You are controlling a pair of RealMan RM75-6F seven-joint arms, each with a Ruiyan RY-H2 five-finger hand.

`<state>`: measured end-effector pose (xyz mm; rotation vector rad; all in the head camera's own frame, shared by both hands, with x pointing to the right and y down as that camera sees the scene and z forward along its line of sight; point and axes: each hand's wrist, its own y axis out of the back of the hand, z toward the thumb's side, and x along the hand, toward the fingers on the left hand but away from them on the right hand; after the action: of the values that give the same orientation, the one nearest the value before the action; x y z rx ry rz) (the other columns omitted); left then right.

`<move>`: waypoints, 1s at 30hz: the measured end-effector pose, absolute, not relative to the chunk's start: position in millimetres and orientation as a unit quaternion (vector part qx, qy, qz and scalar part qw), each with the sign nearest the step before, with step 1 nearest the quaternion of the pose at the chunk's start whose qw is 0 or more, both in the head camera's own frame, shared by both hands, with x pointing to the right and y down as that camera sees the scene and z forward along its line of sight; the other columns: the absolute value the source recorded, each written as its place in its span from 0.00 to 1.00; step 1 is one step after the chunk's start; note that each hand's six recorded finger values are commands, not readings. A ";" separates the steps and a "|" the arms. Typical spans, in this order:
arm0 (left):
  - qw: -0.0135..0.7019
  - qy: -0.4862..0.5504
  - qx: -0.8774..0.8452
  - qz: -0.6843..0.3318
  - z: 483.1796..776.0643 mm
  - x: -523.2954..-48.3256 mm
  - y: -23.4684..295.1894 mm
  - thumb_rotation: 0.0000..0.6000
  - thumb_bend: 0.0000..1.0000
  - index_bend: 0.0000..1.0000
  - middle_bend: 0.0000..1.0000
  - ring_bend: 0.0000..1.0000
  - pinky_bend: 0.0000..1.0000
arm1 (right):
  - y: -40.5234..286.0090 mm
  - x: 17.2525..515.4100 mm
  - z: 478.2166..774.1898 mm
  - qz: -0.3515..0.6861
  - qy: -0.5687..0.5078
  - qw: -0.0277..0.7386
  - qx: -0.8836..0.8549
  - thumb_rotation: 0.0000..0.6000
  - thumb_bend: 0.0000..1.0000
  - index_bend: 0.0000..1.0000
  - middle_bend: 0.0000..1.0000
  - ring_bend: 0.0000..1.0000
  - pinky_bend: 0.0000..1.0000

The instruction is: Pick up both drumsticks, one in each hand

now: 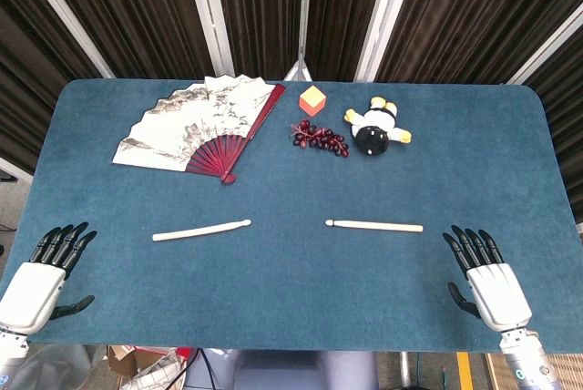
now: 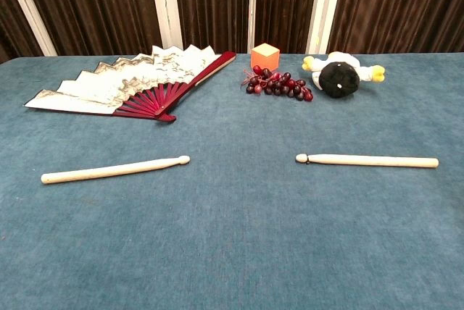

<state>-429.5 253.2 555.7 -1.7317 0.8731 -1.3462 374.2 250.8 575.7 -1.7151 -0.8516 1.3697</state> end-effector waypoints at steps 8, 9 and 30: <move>0.382 0.341 -0.678 -0.527 555.6 -429.5 253.0 1.00 0.06 0.00 0.00 0.00 0.03 | 250.8 374.1 575.2 0.536 -0.335 0.384 -0.673 1.00 0.41 0.00 0.00 0.00 0.04; 0.383 0.341 -0.678 -0.527 555.3 -429.3 253.0 1.00 0.06 0.00 0.00 0.00 0.03 | 250.7 374.2 575.0 0.536 -0.335 0.384 -0.673 1.00 0.41 0.00 0.00 0.00 0.04; 0.384 0.345 -0.678 -0.524 555.0 -428.6 252.8 1.00 0.06 0.00 0.00 0.00 0.03 | 191.4 340.4 626.9 0.546 -0.328 0.396 -0.661 1.00 0.41 0.34 0.30 0.73 0.82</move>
<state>-428.6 252.8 555.0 -1.7268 0.8781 -1.3343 340.4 191.4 626.9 -1.6752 -0.8325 1.3840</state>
